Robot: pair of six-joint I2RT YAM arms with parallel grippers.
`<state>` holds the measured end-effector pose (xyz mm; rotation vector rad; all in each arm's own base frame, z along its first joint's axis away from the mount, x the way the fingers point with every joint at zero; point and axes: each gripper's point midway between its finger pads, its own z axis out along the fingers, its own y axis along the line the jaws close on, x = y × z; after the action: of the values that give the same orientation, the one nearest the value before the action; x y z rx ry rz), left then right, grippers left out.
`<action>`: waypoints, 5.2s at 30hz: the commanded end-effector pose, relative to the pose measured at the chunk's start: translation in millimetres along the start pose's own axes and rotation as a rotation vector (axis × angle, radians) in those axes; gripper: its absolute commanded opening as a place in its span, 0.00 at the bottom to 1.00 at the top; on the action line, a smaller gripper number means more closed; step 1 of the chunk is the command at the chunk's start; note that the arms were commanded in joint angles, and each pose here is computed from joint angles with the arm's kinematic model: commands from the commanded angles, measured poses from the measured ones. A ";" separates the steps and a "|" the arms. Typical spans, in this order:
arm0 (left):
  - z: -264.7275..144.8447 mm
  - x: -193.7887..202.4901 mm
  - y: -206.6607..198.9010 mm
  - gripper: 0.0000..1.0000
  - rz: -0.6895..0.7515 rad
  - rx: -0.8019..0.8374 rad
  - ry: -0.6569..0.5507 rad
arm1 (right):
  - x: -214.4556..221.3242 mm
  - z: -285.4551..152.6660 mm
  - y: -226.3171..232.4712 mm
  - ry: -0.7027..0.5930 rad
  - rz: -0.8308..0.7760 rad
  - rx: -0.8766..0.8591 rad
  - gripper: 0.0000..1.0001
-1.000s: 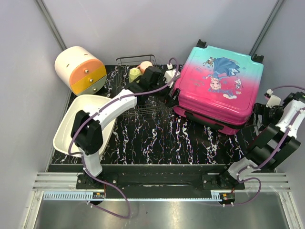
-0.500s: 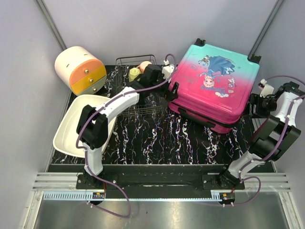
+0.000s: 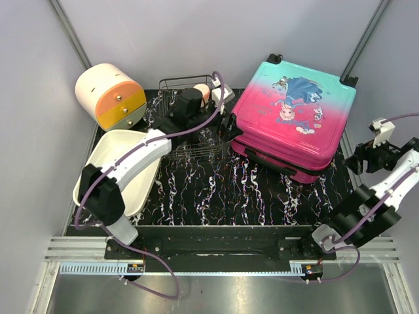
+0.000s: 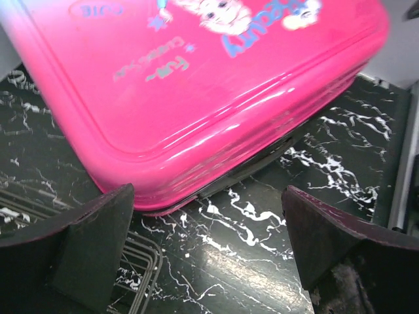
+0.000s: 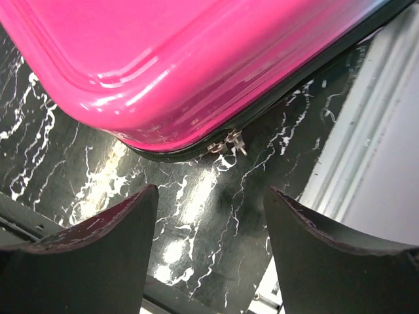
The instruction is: Open, take out, and arrange the luggage
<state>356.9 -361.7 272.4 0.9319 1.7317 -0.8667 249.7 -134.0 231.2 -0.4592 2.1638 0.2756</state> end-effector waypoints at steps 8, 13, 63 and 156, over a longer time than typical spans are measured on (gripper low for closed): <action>-43.1 -23.4 -38.1 0.99 0.179 0.113 -0.076 | 74.7 40.0 6.9 0.060 -0.083 -0.160 0.61; -54.0 -26.4 -45.7 0.99 0.225 0.134 -0.067 | 85.7 56.9 7.7 -0.006 -0.207 -0.158 0.57; -31.7 4.8 -43.1 0.99 0.287 0.186 -0.146 | 62.8 102.4 4.2 -0.139 -0.545 -0.307 0.15; 81.2 44.6 -93.8 0.61 0.349 0.273 -0.056 | 62.1 70.4 108.9 -0.116 -0.107 -0.148 0.00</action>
<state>282.5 -435.3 204.4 1.3425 1.4780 -0.9463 217.6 -31.8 129.0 -0.6545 2.0426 0.3274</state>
